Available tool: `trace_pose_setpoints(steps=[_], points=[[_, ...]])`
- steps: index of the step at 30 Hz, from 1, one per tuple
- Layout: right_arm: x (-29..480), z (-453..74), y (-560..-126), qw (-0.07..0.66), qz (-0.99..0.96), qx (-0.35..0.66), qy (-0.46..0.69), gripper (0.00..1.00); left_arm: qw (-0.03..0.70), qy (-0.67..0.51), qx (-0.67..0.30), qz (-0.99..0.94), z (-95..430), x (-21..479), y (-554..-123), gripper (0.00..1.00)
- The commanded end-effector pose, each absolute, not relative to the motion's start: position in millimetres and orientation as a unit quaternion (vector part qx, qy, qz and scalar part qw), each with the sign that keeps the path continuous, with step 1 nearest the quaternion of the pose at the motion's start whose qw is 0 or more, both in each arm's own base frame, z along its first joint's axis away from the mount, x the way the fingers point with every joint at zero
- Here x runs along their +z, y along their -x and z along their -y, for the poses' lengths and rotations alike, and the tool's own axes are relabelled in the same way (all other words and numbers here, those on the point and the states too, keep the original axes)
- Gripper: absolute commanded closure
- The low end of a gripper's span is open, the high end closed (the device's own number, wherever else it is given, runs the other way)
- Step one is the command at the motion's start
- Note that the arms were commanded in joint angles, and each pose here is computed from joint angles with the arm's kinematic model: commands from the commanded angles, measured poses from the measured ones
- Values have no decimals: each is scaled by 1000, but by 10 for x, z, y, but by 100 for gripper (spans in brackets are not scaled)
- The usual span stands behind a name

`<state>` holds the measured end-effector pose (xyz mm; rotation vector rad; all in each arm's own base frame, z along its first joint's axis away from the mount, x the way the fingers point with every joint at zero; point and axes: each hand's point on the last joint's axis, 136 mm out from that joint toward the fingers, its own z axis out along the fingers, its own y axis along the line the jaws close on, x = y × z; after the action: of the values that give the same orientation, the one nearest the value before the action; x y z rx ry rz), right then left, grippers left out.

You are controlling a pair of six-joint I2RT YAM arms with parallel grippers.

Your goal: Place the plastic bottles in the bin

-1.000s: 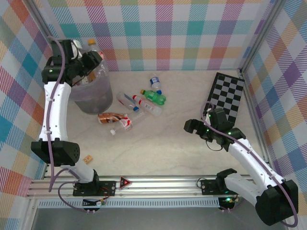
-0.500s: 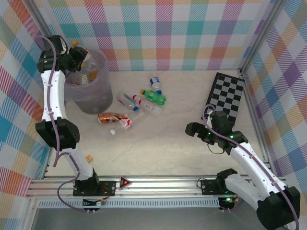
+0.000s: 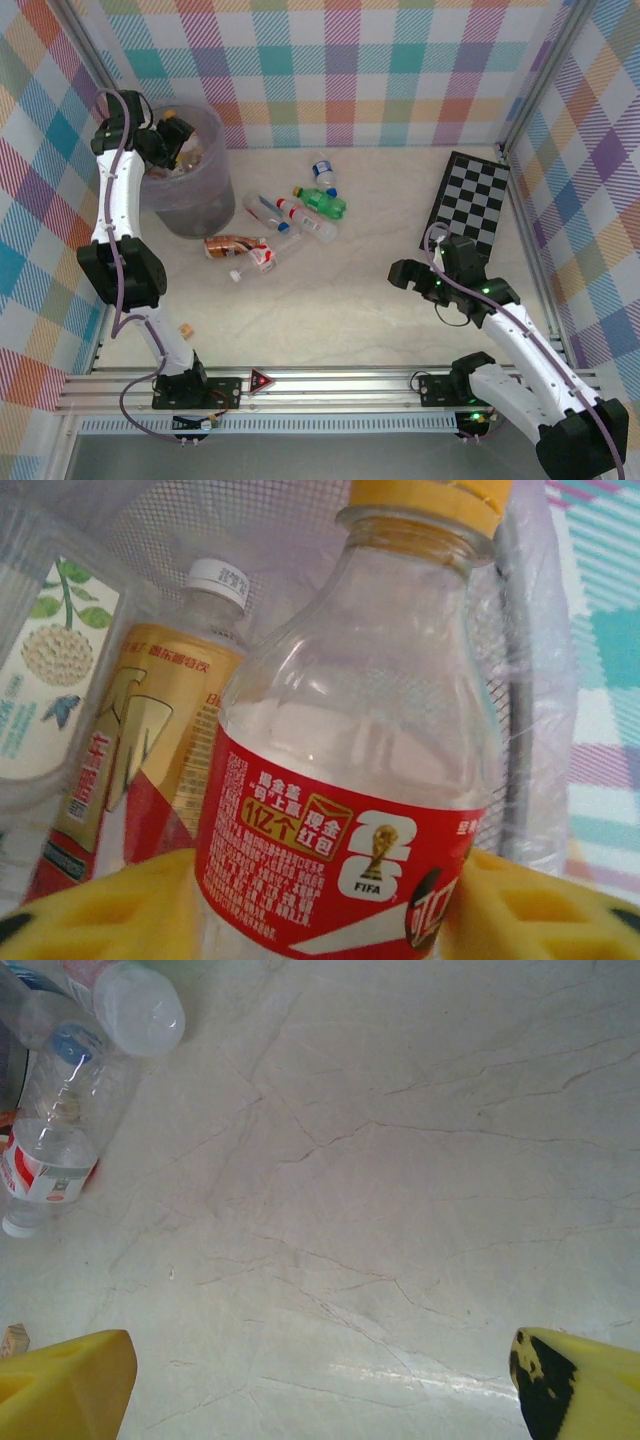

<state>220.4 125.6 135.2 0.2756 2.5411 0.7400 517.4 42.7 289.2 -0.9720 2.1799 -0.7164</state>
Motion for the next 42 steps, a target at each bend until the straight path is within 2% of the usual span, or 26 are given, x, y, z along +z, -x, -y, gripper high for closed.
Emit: trace_pose_setpoints(steps=[1,4,8,25,42], points=[[1302,-1191,-2131,231,-933,257,-102,4,344,339,-268,-834,-439,3041,-5134,27],[1292,-1202,-2119,228,-933,260,-102,4,339,324,-250,-847,-450,3034,-5095,18],[1292,-1218,-2137,229,-931,265,-104,4,341,310,-235,-856,-463,3078,-5051,14],[1291,-1292,-2217,225,-930,275,-96,4,413,218,-132,-874,-547,3759,-4561,11],[1353,-1363,-2407,222,-935,268,-73,4,489,24,-36,-871,296,4390,-3472,12]])
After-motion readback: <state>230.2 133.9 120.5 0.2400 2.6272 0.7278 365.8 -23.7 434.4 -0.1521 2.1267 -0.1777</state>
